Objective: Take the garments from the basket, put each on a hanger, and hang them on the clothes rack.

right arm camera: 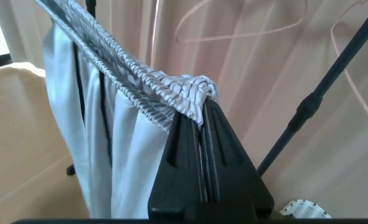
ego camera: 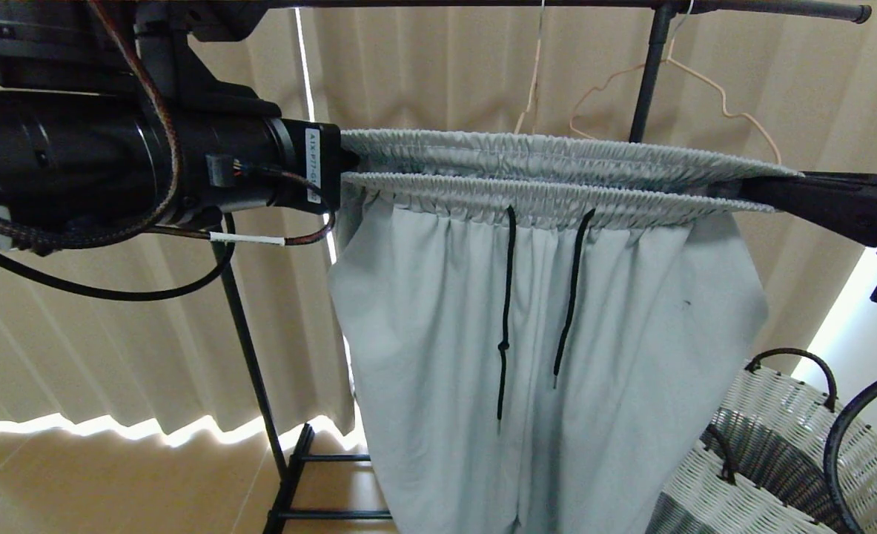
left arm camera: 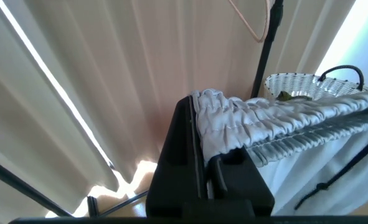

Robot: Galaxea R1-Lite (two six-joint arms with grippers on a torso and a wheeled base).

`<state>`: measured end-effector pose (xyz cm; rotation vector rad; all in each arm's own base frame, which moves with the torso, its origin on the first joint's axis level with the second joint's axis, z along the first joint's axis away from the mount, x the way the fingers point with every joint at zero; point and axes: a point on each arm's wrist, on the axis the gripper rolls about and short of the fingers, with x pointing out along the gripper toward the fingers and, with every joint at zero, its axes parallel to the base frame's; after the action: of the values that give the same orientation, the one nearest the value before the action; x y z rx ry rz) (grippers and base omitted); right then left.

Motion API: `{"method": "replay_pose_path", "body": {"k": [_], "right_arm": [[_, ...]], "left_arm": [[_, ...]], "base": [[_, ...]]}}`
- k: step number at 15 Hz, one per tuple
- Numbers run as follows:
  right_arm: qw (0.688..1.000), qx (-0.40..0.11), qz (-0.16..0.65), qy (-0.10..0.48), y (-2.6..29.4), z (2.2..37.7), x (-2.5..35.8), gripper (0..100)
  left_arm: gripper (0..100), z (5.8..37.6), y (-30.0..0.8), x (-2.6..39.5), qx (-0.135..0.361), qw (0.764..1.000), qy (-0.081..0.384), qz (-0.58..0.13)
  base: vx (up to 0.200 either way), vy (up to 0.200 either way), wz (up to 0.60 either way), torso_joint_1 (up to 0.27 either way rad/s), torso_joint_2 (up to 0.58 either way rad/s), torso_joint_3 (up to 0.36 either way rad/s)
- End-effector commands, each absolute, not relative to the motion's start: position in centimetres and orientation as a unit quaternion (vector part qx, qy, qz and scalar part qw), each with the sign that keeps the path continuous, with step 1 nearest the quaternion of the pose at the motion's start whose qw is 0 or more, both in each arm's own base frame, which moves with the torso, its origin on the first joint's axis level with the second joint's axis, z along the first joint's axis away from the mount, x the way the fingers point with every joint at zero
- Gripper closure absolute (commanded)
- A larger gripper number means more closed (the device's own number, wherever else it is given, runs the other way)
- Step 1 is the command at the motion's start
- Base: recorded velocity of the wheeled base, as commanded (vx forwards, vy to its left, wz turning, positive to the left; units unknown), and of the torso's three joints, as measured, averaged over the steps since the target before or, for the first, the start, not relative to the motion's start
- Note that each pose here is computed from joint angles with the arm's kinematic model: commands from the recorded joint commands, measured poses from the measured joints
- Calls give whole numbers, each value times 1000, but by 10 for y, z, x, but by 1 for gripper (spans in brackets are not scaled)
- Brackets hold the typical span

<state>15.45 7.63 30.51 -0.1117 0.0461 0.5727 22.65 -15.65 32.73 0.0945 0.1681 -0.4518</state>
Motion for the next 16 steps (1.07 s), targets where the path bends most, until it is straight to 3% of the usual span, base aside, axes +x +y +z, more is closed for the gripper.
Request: {"method": "replay_pose_path", "body": {"k": [1,4,11,12,16], "right_arm": [[957,-56,283,29,79,303,159,100],[957,-55,283,20,79,309,159,100],[956,-56,286,25,81,310,163,100],[956,-56,287,24,81,309,163,0],[957,-55,286,17,79,307,159,0]], "left_arm": [[100,331,-151,218,45,971,76,-224],[100,338,-141,194,41,969,59,-238],[100,336,-137,189,37,969,49,-240],[100,336,-137,189,37,969,49,-240],[100,333,-137,192,42,970,54,-235]], "base": [[0,0,0,0,0,0],[0,0,0,0,0,0],[0,0,0,0,0,0],[0,0,0,0,0,0],[0,0,0,0,0,0]]}}
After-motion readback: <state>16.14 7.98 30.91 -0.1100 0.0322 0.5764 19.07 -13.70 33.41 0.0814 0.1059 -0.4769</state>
